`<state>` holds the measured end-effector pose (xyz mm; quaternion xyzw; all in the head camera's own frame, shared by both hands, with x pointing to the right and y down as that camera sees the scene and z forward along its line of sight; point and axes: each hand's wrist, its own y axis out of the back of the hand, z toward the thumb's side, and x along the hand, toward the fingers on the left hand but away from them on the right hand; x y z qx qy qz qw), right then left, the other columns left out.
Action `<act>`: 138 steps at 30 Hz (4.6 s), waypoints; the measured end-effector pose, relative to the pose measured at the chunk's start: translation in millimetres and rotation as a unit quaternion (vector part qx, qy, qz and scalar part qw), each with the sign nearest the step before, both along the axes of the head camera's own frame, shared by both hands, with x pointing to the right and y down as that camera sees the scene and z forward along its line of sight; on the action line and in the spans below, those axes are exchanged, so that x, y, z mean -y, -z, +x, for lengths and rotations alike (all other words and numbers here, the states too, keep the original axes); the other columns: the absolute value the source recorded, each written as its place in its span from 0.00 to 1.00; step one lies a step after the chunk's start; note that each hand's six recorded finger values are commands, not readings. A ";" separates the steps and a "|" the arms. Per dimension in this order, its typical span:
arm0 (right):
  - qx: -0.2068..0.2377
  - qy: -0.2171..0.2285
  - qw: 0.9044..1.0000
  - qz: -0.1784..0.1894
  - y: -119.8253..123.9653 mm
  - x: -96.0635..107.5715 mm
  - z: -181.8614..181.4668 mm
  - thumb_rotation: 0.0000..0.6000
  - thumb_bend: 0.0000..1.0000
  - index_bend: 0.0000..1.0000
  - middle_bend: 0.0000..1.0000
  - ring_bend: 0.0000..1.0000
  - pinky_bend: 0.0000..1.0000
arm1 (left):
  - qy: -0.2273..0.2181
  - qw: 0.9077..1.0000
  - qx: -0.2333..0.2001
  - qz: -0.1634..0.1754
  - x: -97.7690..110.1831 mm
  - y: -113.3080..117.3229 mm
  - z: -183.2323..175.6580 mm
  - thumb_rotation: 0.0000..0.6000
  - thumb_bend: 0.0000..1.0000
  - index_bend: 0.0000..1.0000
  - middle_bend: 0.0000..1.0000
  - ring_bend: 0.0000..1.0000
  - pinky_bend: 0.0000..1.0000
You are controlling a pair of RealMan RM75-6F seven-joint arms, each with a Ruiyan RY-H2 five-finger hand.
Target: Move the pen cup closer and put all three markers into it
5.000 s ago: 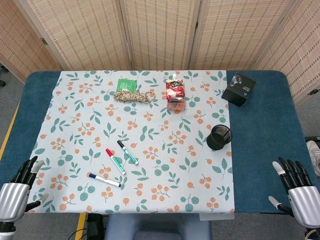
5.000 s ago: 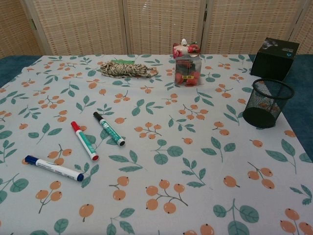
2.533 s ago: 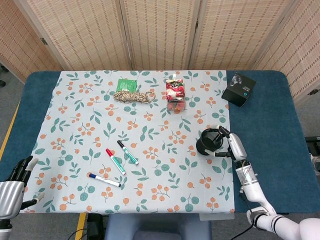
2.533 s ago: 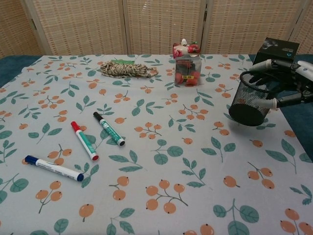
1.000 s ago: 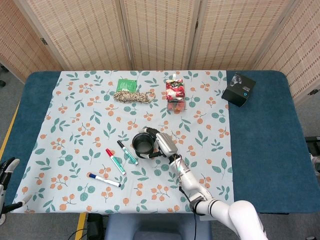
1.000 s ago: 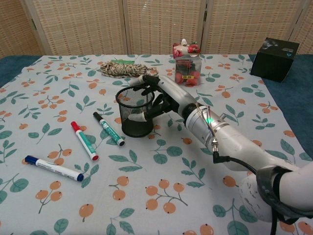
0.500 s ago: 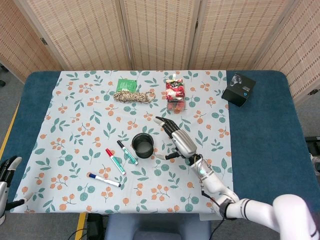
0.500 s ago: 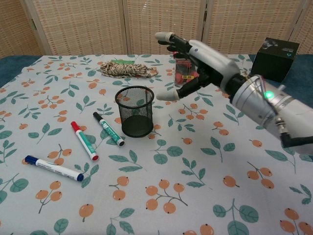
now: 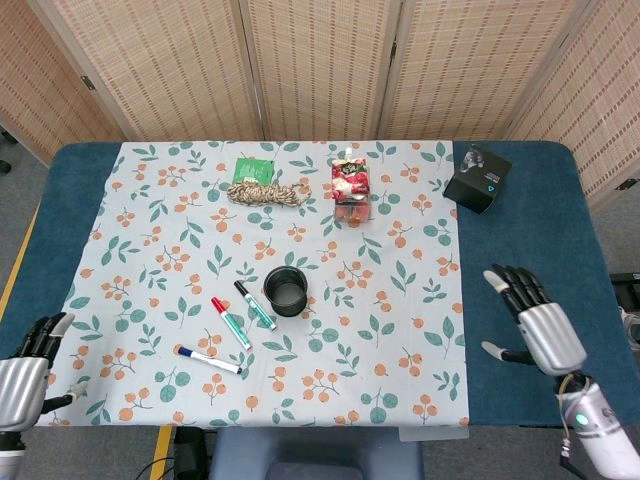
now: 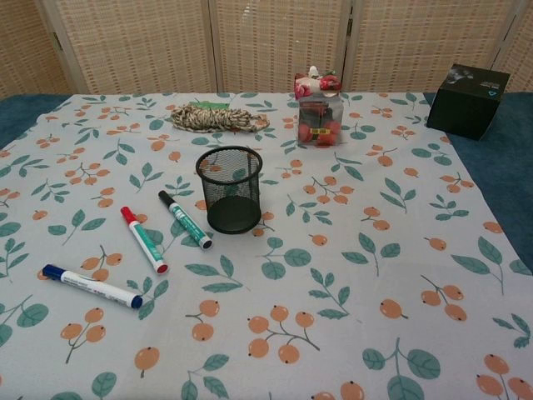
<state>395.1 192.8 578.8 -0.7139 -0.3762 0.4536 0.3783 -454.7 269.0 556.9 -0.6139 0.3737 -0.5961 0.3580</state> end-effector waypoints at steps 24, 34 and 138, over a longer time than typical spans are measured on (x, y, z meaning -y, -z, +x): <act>-0.029 0.010 0.997 0.076 47.2 -38.6 25.2 1.00 0.05 0.00 0.00 0.00 0.00 | -0.143 0.988 -0.061 -0.007 50.7 12.7 71.6 1.00 0.12 0.40 0.95 0.92 0.85; -0.026 0.030 0.997 0.060 42.4 -42.8 19.0 1.00 0.05 0.00 0.00 0.00 0.00 | -0.178 0.974 -0.117 -0.075 53.9 -3.0 119.7 1.00 0.22 0.53 1.00 0.96 0.90; 0.011 0.043 0.998 0.047 59.1 -47.3 23.7 1.00 0.05 0.00 0.00 0.00 0.00 | -0.121 0.955 -0.219 -0.157 63.9 -48.7 190.4 1.00 0.38 0.59 1.00 0.97 0.91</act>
